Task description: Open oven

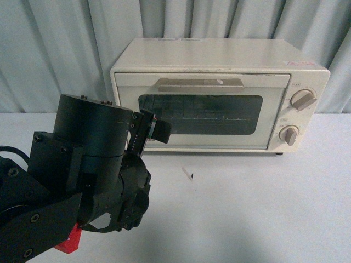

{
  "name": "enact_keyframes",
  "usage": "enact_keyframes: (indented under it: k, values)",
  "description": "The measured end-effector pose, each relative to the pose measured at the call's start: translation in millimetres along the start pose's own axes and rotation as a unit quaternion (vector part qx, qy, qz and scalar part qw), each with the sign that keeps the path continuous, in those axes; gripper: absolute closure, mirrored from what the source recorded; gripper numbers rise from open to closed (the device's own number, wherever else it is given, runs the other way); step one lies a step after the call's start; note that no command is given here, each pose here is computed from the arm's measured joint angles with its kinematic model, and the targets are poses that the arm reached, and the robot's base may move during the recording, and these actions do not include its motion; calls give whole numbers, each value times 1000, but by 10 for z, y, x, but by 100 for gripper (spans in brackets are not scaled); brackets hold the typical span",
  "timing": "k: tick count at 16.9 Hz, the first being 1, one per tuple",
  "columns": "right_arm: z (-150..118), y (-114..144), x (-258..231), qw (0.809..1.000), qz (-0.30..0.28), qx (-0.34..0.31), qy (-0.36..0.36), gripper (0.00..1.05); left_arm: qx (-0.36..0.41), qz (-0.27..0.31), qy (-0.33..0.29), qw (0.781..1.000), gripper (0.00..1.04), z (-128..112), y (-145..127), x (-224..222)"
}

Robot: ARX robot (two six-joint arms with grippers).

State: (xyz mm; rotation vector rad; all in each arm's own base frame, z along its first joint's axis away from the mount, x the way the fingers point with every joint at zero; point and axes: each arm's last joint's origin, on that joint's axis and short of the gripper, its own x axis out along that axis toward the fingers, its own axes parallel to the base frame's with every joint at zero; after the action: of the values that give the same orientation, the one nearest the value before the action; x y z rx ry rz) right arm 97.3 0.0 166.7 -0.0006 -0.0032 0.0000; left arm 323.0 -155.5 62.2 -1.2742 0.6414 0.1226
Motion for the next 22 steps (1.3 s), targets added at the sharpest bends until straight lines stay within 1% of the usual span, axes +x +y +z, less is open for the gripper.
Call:
enact_keyframes:
  k: [5, 7, 16, 17, 18, 19, 20, 21, 22]
  values:
    - [0, 0, 0, 1000, 0, 0, 0, 6, -6, 5, -11, 1000, 7, 108, 60, 12]
    - [0, 0, 0, 1000, 0, 0, 0, 6, -5, 14, -9, 1000, 7, 104, 84, 9]
    - [0, 0, 0, 1000, 0, 0, 0, 6, -3, 13, 0, 1000, 7, 72, 114, -16]
    - [-23, 10, -10, 996, -36, 26, 72, 6, -3, 13, 0, 1000, 7, 71, 114, -16]
    - [-18, 23, 15, 983, -90, 63, 145, 6, -3, 12, -1, 1000, 7, 72, 113, -16]
    - [-30, 5, 29, 974, -123, 79, 172, 6, -3, 12, 0, 1000, 7, 71, 113, -16]
    - [-63, -45, 23, 961, -177, 114, 177, 6, -2, 12, 2, 1000, 7, 60, 112, -18]
    - [-88, -129, 28, 950, -229, 149, 151, 6, -2, 13, 2, 1000, 7, 61, 117, -19]
    - [-48, -149, 70, 950, -241, 154, 127, 6, -2, 13, 1, 1000, 7, 69, 118, -18]
